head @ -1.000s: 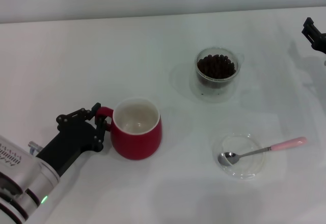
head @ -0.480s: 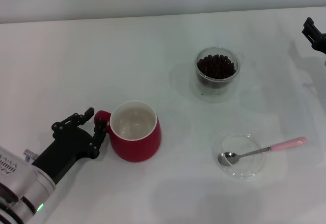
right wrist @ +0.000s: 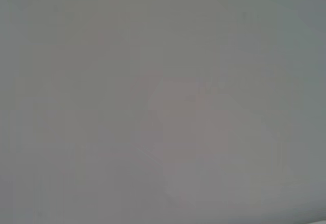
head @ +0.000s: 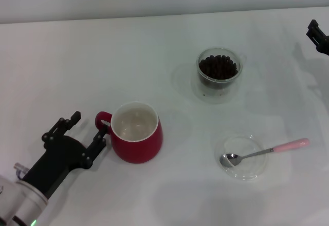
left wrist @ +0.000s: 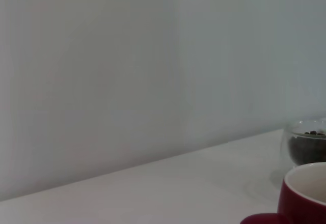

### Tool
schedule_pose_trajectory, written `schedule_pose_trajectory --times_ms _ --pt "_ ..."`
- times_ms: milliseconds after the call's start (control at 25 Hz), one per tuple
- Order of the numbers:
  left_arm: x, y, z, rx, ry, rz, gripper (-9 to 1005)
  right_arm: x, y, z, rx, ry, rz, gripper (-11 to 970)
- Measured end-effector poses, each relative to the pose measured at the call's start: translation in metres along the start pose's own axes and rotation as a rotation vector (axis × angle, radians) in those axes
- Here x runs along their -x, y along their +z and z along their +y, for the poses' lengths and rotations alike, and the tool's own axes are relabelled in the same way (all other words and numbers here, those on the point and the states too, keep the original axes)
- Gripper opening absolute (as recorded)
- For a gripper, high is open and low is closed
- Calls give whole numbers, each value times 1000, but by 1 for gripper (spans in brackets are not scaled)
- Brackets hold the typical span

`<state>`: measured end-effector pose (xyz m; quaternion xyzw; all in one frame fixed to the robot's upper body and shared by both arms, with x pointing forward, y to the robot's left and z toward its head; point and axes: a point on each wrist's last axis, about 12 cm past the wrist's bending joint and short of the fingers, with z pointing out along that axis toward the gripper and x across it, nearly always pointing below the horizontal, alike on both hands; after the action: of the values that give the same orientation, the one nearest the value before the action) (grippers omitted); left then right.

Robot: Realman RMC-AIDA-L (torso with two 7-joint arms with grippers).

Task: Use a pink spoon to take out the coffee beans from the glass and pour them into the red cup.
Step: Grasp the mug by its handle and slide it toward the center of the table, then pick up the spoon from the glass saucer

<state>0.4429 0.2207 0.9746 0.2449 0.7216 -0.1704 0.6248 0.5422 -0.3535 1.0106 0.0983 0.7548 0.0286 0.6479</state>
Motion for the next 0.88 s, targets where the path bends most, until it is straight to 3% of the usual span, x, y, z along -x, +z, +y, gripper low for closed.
schedule_pose_trajectory --times_ms 200,480,640,880 --pt "-4 -12 -2 32 -31 -6 671 -1 0 -1 -3 36 3 873" --pt "-8 -38 13 224 -160 -59 666 -3 -15 -16 23 264 11 874" --pt "-11 -56 27 347 -262 -94 666 -5 -38 -31 86 410 15 874" --pt "-8 -65 39 404 -271 -144 665 -13 -87 -51 174 606 27 872"
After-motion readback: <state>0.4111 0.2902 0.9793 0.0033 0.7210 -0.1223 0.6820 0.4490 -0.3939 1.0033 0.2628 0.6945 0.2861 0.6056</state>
